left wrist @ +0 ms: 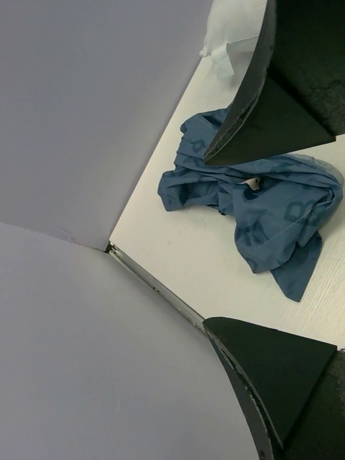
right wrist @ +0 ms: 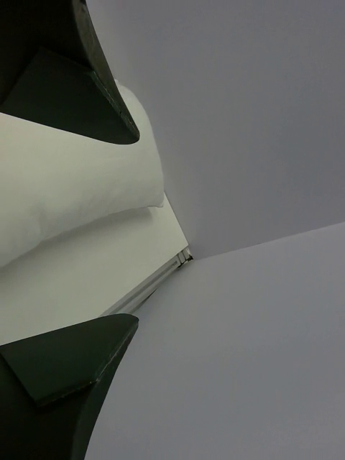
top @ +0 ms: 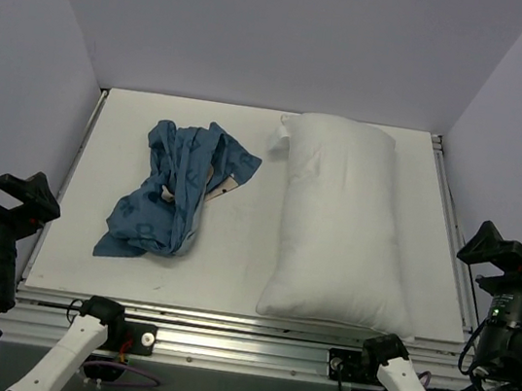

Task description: Remove the pillowcase from the pillow

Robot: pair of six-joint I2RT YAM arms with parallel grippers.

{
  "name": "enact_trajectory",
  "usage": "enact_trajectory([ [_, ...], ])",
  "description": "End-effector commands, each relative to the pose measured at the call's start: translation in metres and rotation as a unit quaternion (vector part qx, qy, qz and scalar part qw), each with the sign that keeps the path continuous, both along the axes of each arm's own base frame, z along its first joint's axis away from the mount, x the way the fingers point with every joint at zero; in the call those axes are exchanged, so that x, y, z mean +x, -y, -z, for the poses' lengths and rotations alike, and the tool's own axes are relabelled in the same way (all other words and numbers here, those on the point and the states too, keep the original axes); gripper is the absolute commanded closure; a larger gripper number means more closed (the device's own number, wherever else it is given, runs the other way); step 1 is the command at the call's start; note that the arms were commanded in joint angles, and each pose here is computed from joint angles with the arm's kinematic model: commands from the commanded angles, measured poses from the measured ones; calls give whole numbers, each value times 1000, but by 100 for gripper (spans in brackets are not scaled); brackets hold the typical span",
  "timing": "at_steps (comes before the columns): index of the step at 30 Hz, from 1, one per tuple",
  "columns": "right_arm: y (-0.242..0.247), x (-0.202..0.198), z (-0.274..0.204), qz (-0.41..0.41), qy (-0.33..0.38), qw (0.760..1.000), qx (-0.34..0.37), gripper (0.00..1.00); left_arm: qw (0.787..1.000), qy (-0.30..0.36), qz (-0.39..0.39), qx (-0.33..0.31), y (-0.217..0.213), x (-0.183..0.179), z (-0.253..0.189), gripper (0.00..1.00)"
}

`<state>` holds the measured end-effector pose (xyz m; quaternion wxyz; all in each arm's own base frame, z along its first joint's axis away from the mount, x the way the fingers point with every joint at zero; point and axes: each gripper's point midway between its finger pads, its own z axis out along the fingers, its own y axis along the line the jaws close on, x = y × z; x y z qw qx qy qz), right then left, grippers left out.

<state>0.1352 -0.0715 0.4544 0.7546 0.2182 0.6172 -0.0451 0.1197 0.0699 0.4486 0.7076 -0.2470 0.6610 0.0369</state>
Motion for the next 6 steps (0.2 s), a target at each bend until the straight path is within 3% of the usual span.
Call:
enact_trajectory([
  [1, 0, 1, -5, -1, 12, 1000, -3, 0, 1000, -4, -5, 8, -2, 2, 1, 6],
  [6, -3, 4, -4, -8, 8, 1000, -6, 0, 1000, -8, -8, 10, -2, 4, 3, 6],
])
